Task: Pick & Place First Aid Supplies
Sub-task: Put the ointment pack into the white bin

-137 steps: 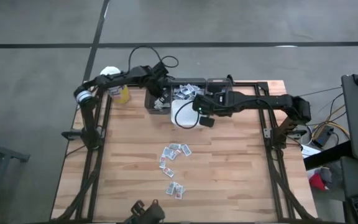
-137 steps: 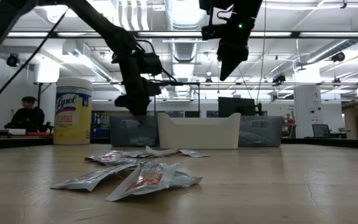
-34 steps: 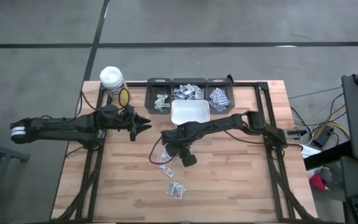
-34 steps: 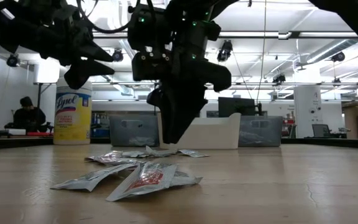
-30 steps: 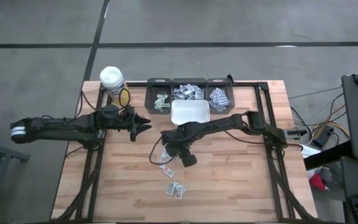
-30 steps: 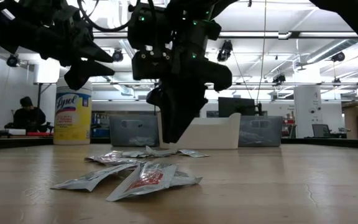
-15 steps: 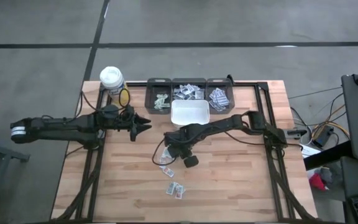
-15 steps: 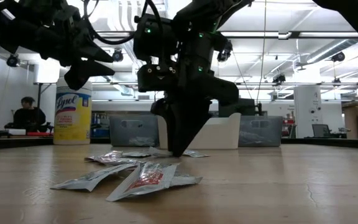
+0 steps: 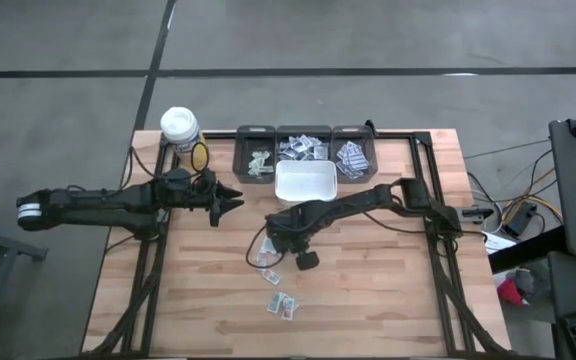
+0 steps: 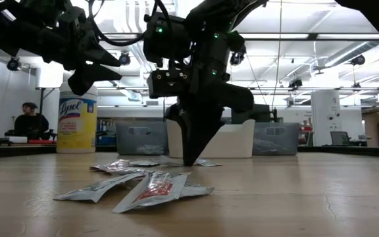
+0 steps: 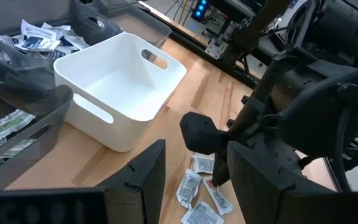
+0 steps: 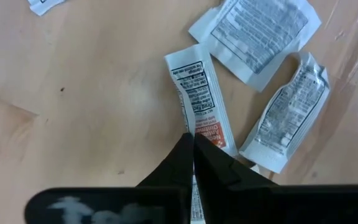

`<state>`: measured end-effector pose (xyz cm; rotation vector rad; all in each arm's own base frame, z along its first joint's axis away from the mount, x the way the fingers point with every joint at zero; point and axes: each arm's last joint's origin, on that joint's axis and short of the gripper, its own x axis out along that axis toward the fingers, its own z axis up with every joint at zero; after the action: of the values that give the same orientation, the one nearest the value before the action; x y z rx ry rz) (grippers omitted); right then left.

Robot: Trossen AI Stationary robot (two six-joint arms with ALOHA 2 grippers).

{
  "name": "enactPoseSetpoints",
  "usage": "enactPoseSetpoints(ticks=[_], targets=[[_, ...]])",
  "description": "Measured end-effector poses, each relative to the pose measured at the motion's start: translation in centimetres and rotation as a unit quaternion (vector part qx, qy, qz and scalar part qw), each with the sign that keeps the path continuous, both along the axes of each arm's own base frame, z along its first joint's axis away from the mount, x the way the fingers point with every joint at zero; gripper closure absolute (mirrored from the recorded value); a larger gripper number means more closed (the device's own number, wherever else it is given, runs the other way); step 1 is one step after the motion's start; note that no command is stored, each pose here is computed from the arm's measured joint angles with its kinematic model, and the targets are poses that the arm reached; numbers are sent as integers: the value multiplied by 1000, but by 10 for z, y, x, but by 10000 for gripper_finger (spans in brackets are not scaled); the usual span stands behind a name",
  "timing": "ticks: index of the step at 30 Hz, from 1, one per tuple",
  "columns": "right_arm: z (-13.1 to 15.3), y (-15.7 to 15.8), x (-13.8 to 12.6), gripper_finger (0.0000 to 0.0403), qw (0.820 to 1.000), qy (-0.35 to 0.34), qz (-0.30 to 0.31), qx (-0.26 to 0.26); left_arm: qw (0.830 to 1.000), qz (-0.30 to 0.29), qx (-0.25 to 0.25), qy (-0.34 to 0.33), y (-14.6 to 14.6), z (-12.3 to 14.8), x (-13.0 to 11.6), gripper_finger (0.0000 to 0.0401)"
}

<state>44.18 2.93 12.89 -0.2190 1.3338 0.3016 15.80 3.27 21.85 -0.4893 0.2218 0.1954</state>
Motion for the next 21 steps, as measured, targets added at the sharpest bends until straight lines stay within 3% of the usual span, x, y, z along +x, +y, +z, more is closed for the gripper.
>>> enactPoseSetpoints(ticks=[5, 9, 16, 21], targets=[[14, -3, -3, 395, 998, 34, -1, 49, 1000, 0, 0, 0, 0, 0, 0, 236], [46, -9, -5, 395, 995, 47, 6, 92, 1000, -1, 1, -6, 0, 1, 0, 236], [86, -31, 0, 395, 970, 18, 14, 243, 999, -8, 10, -33, 0, 6, 1, 236], [114, -43, 9, 395, 957, -41, 19, 286, 999, -14, 12, -37, 0, 7, 2, 236]])
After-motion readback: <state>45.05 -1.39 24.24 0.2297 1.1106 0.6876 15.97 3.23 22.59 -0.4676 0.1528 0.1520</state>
